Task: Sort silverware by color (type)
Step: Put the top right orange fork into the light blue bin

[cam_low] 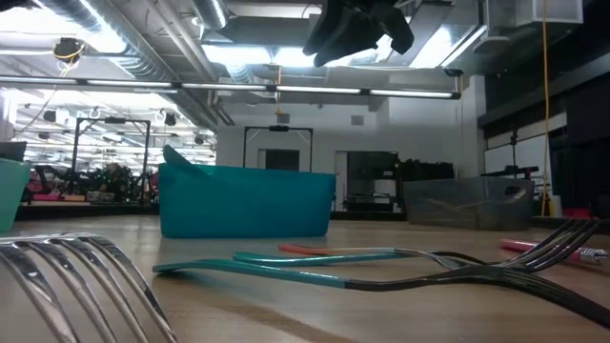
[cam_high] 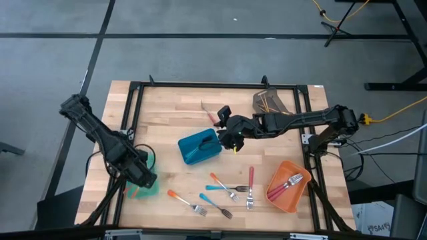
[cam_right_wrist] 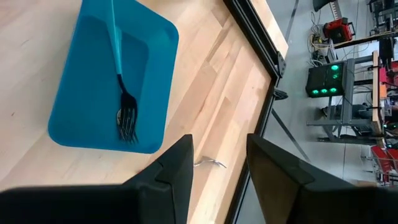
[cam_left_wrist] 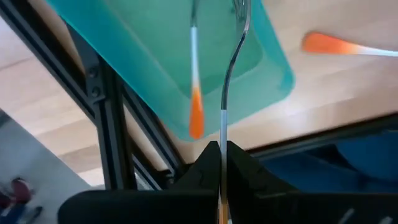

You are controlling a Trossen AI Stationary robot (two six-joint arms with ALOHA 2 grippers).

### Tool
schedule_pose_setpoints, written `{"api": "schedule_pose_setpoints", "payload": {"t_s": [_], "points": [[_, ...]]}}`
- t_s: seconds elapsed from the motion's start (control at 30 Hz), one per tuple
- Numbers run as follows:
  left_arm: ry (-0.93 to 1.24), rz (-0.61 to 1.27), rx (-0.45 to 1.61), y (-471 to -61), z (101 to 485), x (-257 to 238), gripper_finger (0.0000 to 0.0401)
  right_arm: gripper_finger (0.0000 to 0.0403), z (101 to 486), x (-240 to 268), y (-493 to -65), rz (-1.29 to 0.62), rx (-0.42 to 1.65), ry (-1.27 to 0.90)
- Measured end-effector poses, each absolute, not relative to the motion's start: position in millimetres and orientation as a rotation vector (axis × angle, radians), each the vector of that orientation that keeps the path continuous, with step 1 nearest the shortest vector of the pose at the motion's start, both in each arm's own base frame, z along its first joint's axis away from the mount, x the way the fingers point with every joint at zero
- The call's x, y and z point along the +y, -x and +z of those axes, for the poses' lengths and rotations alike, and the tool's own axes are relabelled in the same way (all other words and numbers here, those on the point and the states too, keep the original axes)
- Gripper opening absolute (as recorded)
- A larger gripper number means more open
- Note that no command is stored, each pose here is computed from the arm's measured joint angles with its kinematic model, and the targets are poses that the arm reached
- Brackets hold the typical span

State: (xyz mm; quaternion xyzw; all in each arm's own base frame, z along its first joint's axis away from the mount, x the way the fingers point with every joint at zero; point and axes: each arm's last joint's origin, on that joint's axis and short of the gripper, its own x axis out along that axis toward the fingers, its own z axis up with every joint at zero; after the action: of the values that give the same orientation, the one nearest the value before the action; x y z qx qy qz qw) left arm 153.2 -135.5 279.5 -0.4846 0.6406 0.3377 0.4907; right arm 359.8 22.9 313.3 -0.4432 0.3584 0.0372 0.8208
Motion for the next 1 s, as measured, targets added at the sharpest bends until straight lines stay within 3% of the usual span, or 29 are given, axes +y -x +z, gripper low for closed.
{"api": "schedule_pose_setpoints", "payload": {"t_s": [0.53, 1.0], "points": [[0.918, 1.075, 1.638, -174.7, 229.6, -158.7, 0.0005, 0.0144, 312.6, 24.9, -360.1, 0.136, 0.742, 0.924], [0.79, 1.169, 1.64, -186.0, 200.9, -167.2, 0.0006, 0.0144, 312.5, 24.9, -360.1, 0.136, 0.742, 0.924]]}}
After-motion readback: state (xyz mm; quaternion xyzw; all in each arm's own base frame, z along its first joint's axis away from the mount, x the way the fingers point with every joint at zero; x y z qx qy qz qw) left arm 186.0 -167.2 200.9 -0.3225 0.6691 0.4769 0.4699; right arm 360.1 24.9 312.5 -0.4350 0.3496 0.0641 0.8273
